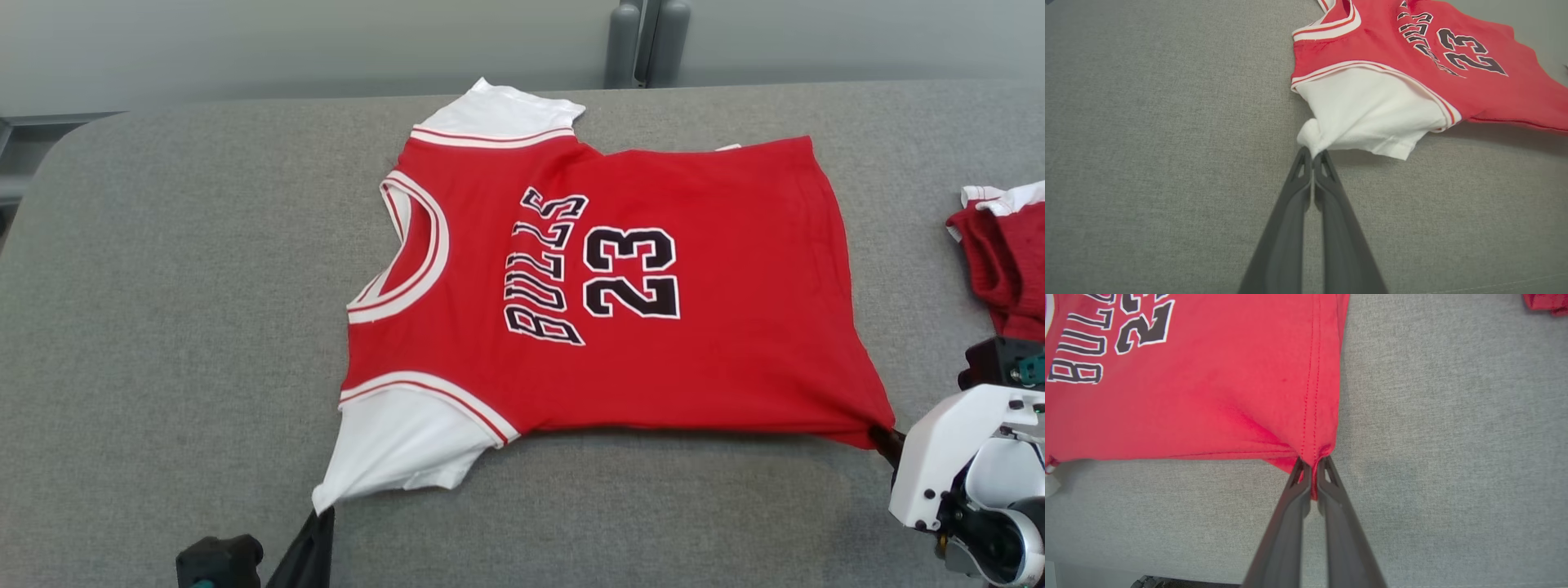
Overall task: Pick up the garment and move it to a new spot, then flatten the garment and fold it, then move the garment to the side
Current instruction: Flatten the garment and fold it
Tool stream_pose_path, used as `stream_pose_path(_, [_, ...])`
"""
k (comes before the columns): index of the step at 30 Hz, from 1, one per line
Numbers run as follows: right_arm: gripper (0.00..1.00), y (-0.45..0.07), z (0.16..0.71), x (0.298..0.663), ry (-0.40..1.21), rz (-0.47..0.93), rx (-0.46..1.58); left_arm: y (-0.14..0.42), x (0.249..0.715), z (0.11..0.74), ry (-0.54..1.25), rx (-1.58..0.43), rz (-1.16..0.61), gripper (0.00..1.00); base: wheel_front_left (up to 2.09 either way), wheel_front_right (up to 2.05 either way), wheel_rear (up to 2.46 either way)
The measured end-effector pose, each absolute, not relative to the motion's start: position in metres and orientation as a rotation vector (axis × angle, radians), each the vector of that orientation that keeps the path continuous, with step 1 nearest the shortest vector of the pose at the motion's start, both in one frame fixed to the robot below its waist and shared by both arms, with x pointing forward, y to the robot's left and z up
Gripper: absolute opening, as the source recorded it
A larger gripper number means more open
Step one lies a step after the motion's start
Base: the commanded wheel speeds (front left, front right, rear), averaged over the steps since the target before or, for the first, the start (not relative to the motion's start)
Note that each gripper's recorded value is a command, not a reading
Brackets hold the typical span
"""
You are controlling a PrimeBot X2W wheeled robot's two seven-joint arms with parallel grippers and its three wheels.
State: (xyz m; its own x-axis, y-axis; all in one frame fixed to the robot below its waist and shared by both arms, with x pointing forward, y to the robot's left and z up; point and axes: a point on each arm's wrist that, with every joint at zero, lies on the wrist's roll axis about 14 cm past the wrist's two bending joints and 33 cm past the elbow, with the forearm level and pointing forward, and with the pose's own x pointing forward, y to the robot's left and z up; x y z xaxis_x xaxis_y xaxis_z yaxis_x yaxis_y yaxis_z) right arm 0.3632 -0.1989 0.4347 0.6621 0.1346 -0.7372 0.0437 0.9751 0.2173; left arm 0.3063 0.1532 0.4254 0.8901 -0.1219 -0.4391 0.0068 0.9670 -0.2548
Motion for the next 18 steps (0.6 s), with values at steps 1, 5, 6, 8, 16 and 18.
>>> stream_pose_path(1, [0.00, -0.201, 0.434, 0.361, 0.845, 0.045, 0.222, 0.152, 0.301, 0.423, 0.492, -0.257, -0.071, 0.00, 0.00, 0.00, 0.00])
stream_pose_path(5, [0.00, -0.208, 0.431, 0.352, 0.843, 0.019, 0.216, 0.145, 0.281, 0.414, 0.594, -0.284, -0.099, 0.00, 0.00, 0.00, 0.00])
stream_pose_path(6, [0.00, -0.208, 0.429, 0.350, 0.844, 0.015, 0.218, 0.143, 0.275, 0.412, 0.620, -0.297, -0.102, 0.00, 0.00, 0.00, 0.00])
stream_pose_path(8, [0.00, -0.210, 0.426, 0.345, 0.854, 0.008, 0.220, 0.138, 0.264, 0.408, 0.674, -0.322, -0.116, 0.00, 0.00, 0.00, 0.00])
stream_pose_path(16, [0.00, -0.217, 0.417, 0.330, 0.883, -0.021, 0.213, 0.114, 0.234, 0.404, 0.828, -0.420, -0.196, 0.00, 0.00, 0.00, 0.00])
stream_pose_path(18, [0.00, -0.220, 0.417, 0.330, 0.877, -0.031, 0.215, 0.109, 0.230, 0.404, 0.846, -0.441, -0.210, 0.00, 0.00, 0.00, 0.00])
